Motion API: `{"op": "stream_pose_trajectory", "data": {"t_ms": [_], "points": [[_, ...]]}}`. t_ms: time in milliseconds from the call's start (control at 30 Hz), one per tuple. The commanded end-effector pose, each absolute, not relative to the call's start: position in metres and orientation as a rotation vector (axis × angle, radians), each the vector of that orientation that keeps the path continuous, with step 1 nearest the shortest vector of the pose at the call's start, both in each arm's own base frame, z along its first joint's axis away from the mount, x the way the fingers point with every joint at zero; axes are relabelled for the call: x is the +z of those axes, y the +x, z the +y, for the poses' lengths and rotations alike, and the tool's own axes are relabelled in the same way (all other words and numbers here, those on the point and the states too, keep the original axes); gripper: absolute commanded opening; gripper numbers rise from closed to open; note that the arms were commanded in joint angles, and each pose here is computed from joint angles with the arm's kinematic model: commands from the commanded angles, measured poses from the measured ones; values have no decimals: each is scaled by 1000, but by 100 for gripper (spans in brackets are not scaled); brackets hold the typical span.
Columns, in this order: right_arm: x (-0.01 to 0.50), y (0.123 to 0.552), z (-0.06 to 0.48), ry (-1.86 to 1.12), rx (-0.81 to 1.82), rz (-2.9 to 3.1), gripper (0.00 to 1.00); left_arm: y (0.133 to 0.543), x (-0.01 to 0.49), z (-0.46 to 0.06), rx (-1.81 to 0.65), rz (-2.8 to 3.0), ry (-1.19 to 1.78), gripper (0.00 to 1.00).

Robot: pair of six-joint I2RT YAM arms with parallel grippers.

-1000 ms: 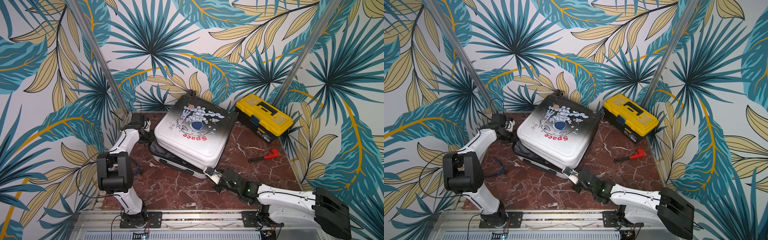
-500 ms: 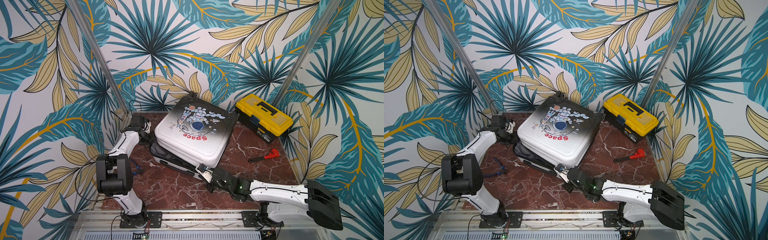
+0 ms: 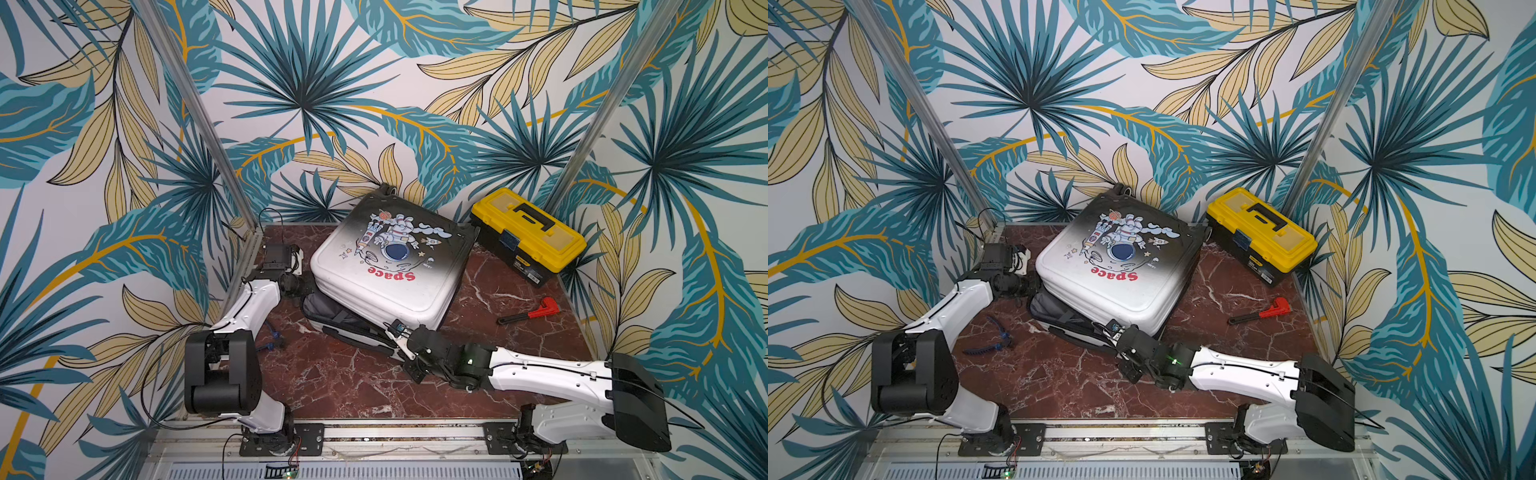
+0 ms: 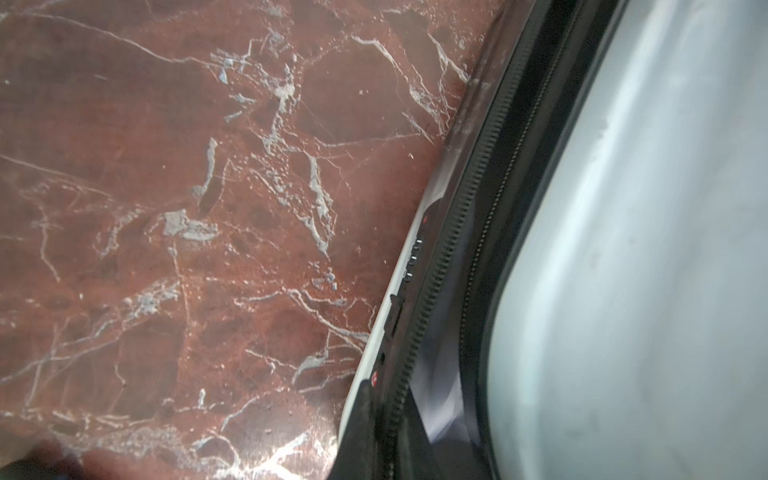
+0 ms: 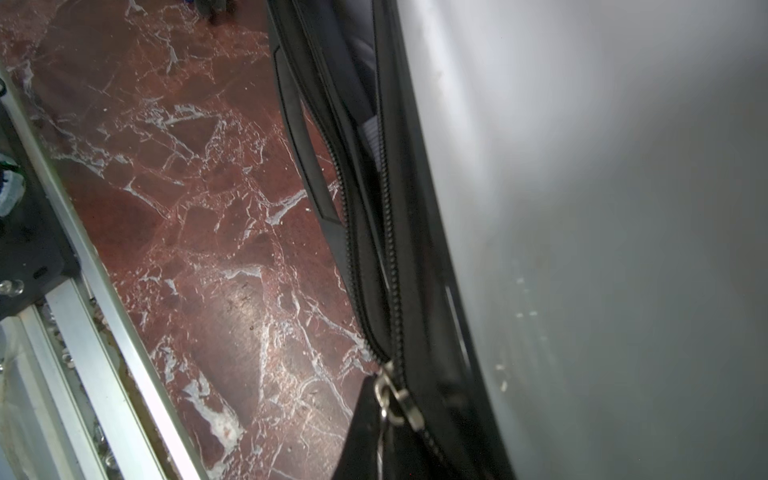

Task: Close the suitcase zippers
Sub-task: Zip the zipper on the suitcase.

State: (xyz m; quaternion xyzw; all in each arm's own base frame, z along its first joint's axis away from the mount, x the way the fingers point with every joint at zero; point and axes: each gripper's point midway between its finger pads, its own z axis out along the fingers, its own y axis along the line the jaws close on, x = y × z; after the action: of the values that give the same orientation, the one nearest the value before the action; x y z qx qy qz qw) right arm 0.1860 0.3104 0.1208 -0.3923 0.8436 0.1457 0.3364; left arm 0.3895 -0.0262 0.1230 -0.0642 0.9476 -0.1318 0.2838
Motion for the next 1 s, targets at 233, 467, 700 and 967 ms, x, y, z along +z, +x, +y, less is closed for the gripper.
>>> {"op": "stream_pose_trajectory", "data": {"t_ms": [233,467,700,967], "points": [[161,153,382,-879,978,2224,0,358,152,-96,-739,2538,-209,0],[122,185,285,-569,475,2444,0,359,142,-53,-528,2538,-329,0],[109,185,235,-504,221,2516,0,348,144,-53,-533,2515,-371,0],[91,169,221,-576,190,2642,0,318,135,-90,-728,2505,-417,0]]}}
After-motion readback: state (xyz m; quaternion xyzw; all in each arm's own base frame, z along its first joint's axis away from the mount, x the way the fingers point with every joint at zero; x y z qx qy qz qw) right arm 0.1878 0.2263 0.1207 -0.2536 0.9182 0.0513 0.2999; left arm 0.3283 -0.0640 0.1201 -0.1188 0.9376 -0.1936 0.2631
